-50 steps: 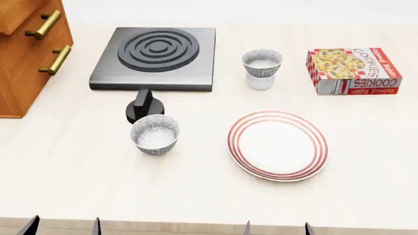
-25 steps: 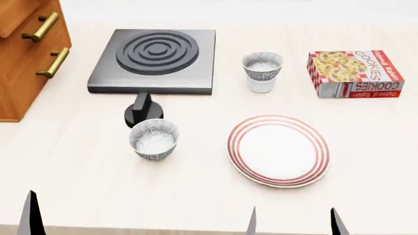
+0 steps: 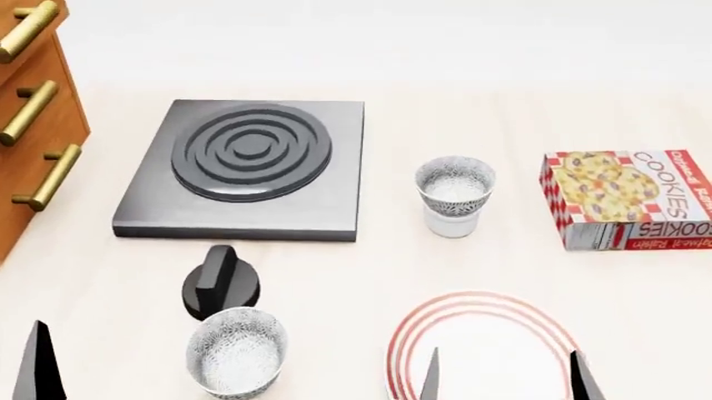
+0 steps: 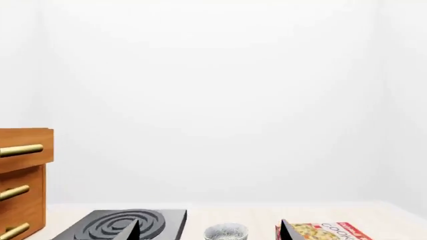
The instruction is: Pick the akita bowl on the ramekin and place it on the plate.
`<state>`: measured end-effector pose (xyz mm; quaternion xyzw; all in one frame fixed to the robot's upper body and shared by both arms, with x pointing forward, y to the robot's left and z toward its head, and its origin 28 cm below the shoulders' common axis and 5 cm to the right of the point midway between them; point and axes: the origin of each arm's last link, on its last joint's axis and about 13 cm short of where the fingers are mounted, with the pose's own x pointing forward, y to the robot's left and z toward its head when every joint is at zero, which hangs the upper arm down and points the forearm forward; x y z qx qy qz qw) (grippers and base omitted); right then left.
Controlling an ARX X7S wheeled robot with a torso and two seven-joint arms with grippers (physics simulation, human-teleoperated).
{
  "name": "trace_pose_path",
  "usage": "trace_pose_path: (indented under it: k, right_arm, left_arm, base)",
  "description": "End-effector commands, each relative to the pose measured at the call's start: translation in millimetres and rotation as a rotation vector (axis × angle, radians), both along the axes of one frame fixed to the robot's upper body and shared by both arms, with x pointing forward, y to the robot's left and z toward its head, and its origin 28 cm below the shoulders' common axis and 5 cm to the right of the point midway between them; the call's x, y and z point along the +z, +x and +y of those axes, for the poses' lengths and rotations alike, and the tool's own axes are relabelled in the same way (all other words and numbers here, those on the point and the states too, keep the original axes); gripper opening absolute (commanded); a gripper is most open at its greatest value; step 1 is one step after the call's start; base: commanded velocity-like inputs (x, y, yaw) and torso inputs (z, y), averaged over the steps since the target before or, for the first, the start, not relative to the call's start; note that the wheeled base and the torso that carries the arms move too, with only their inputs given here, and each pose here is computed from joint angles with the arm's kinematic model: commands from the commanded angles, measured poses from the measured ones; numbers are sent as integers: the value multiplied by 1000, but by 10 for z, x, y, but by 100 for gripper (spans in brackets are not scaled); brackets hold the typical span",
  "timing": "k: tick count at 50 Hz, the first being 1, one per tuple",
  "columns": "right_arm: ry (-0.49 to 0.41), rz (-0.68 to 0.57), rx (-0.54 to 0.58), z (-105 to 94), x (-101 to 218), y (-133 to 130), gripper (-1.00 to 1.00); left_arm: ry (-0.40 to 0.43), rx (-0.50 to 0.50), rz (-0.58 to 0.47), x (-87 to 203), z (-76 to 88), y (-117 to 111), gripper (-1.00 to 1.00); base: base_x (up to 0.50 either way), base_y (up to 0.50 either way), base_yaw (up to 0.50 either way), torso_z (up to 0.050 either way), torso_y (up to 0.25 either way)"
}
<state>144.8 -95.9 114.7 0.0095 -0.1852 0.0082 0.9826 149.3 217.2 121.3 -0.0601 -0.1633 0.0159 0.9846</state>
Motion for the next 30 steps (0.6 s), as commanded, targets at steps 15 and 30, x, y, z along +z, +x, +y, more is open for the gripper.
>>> trace_pose_path:
  k: [15,30]
  right_arm:
    - [-1,12,7,14,-14,3,100]
    - [32,-18,30,8,-13,-11,100]
  left_arm:
    - [-5,-35,28,-12,-24,-12,100]
    - [-7,-33,26,-8,-17,-9,100]
  base:
    - [500,0,0,50,0]
    - [500,0,0,50,0]
